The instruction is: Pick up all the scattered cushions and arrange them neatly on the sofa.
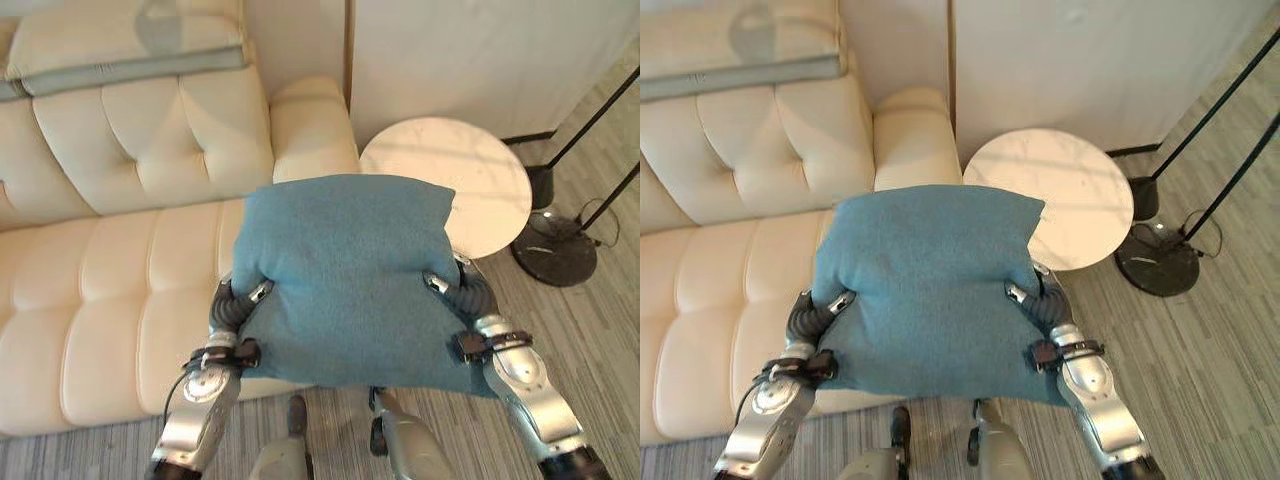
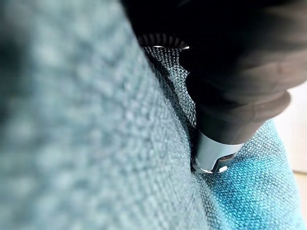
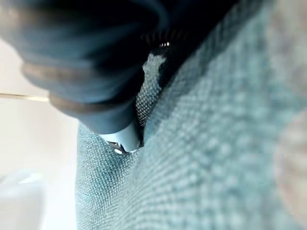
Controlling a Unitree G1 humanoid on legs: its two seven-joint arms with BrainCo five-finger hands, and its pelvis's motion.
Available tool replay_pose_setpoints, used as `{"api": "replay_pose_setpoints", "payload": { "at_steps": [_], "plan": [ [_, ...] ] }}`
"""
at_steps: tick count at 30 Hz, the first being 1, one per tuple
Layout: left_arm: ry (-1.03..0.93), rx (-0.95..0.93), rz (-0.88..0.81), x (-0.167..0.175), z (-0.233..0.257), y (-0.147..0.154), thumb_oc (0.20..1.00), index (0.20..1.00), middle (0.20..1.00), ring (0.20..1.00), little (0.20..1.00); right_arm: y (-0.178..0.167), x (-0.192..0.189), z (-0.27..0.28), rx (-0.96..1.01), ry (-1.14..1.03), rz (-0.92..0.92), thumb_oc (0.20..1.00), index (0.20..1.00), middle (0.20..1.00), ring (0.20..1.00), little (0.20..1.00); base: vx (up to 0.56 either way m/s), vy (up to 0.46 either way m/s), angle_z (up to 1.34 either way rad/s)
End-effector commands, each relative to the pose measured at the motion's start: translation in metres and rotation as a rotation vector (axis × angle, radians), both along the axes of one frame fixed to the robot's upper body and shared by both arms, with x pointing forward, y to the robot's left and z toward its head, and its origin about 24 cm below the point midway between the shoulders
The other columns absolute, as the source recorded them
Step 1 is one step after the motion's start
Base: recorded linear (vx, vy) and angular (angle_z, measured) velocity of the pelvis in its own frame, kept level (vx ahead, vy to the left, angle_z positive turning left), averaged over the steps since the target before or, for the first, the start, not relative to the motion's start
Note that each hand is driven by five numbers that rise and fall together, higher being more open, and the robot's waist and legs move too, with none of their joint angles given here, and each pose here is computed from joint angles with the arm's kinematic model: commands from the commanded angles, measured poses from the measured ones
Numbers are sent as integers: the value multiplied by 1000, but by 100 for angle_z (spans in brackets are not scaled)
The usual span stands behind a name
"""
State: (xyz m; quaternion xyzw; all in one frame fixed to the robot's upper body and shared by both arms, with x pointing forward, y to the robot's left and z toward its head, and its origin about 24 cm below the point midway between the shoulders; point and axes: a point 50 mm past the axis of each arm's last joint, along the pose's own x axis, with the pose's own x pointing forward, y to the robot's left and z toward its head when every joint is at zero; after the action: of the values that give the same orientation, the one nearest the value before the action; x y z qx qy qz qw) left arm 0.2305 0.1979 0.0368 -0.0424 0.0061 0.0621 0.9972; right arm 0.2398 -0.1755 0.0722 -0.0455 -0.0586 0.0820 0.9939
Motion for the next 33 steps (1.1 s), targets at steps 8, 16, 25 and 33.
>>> {"api": "replay_pose_setpoints", "payload": {
  "at_steps": [8, 16, 25, 33],
  "plan": [
    [-303, 157, -133, 16, 56, -15, 200, 200, 200, 200, 200, 34, 0, 39, 68, -259, 147, 200, 200, 200, 200, 200, -256, 8, -4],
    [-287, 119, -191, 24, 51, -33, 200, 200, 200, 200, 200, 16, 2, 39, 32, -264, 66, 200, 200, 200, 200, 200, -298, -153, 82],
    [-275, 52, -248, 23, 47, -46, 200, 200, 200, 200, 200, 5, -7, 34, 45, -229, 62, 200, 200, 200, 200, 200, -139, 36, 56],
    [-231, 61, -273, 23, 39, -47, 200, 200, 200, 200, 200, -5, -12, 29, 62, -204, 8, 200, 200, 200, 200, 200, 98, 142, 72]
  ]
}}
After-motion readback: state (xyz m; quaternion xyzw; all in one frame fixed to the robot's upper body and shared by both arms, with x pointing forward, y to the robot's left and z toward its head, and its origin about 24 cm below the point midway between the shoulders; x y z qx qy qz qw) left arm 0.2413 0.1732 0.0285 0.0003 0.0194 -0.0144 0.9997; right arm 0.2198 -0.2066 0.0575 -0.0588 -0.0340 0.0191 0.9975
